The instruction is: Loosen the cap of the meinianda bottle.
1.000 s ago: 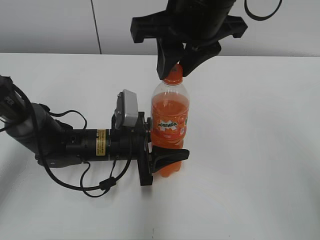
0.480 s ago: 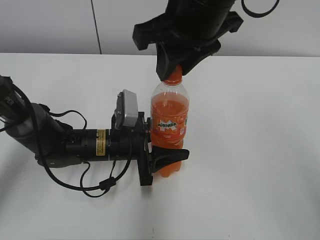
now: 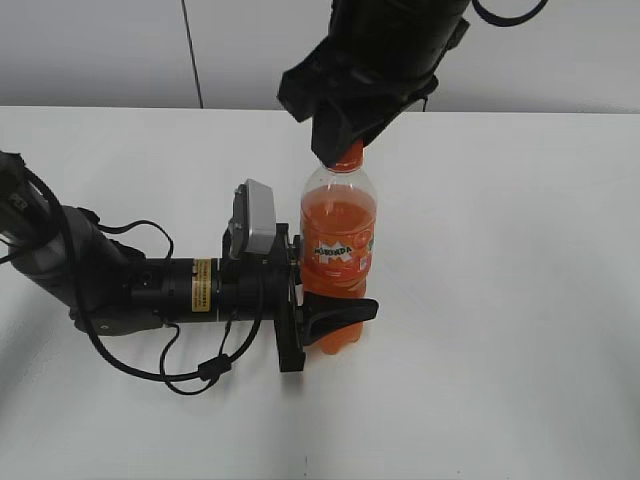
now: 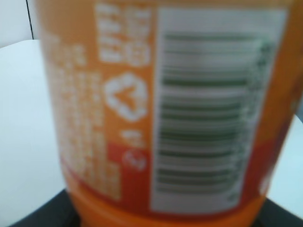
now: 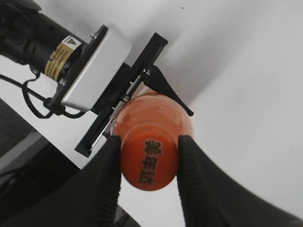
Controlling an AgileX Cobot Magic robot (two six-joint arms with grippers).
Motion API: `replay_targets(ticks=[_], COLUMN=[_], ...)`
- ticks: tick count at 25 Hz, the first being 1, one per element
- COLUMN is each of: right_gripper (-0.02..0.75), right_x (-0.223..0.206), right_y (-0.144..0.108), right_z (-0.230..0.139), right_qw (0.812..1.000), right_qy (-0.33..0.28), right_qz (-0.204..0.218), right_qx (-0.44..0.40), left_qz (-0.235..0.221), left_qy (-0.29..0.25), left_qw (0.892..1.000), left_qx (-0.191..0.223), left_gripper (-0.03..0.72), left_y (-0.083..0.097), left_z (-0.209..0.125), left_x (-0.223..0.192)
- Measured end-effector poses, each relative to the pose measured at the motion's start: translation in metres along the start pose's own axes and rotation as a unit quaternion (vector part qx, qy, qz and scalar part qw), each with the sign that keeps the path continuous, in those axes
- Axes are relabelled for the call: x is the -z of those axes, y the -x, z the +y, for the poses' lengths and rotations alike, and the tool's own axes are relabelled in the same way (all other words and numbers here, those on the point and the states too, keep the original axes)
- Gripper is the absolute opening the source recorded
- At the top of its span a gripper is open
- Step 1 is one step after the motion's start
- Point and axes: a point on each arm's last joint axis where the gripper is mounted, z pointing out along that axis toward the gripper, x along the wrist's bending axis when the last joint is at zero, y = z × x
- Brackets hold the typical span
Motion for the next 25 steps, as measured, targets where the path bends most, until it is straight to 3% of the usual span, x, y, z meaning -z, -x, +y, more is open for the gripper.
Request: replay_targets(ticks=[5, 11, 25], right_gripper=[0.272, 0.271, 0.271], right_x=[0.0005, 0.0011, 0.0020], right_y=[-0.0013, -0.0026, -0.0052], right_z=[0.0001, 0.0002, -0.0003], right_qw=[0.991, 0.964, 0.863], right_qy=[0.003, 0.009, 0.020], right_qz=[0.010, 0.021, 0.031], right_qx=[0.135, 0.263, 0.504], left_qz=[-0.003, -0.005, -0.009], left_qy=[0.000, 0.000, 0.001], left_qw=[1.000, 1.000, 1.000], left_qx=[-0.003, -0.007, -0.015], left_gripper=[0.389, 0.389, 0.389], left_y=[0.0005, 0.0008, 0.0014], left_z=[-0.0001, -0.0002, -0.0001], left_x=[0.0000, 0.0002, 0.0002])
